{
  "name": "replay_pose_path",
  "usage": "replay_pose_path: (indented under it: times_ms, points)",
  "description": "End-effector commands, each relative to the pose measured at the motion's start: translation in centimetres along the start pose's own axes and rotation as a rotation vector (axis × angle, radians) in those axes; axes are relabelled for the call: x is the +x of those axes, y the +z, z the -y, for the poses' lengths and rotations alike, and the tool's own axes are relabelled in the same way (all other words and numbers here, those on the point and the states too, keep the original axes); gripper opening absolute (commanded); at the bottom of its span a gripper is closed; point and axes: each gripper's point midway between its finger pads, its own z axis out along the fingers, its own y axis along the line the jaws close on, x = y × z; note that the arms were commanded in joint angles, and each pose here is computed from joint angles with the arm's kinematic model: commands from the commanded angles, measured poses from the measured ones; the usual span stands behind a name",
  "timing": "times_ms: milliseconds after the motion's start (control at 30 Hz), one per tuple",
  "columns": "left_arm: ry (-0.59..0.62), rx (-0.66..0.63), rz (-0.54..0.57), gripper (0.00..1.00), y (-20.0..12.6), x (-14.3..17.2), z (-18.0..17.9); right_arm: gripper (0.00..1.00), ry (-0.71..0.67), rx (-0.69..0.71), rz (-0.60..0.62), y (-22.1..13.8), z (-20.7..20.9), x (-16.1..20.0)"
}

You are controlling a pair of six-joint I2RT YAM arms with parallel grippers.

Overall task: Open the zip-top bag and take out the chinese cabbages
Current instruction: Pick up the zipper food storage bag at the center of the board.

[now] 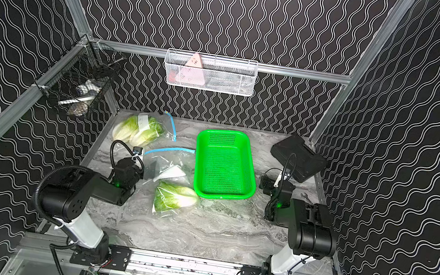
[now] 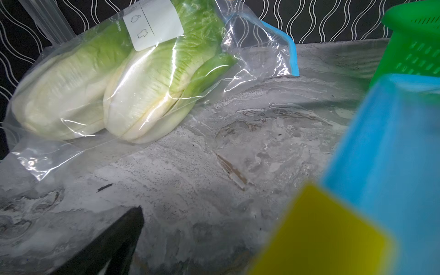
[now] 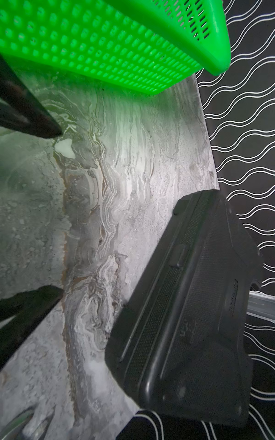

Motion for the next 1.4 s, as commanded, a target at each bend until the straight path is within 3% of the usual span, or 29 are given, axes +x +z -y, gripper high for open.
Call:
replay_pose_path:
  times_ms: [0, 933, 1200, 1367]
  points:
    - [0.013, -0.005, 0.025, 0.99, -0.2, -0.6, -0.1, 1.0, 0.011, -0.008, 0.014, 0.0, -0.2, -0.5]
    - [0.008, -0.016, 0.05, 0.99, -0.6, -1.0, -0.3, 1.0, 0.018, -0.004, 0.032, -0.3, 0.0, -0.7]
    - [-0.078, -0.198, 0.114, 0.99, -4.2, -5.4, -3.5, 1.0, 0.03, 0.029, 0.075, -3.1, 0.2, -4.7]
    - [-0.228, -0.13, 0.124, 0.99, -5.6, -8.6, -2.3, 1.0, 0.055, -0.009, 0.12, -5.2, -0.8, -8.1]
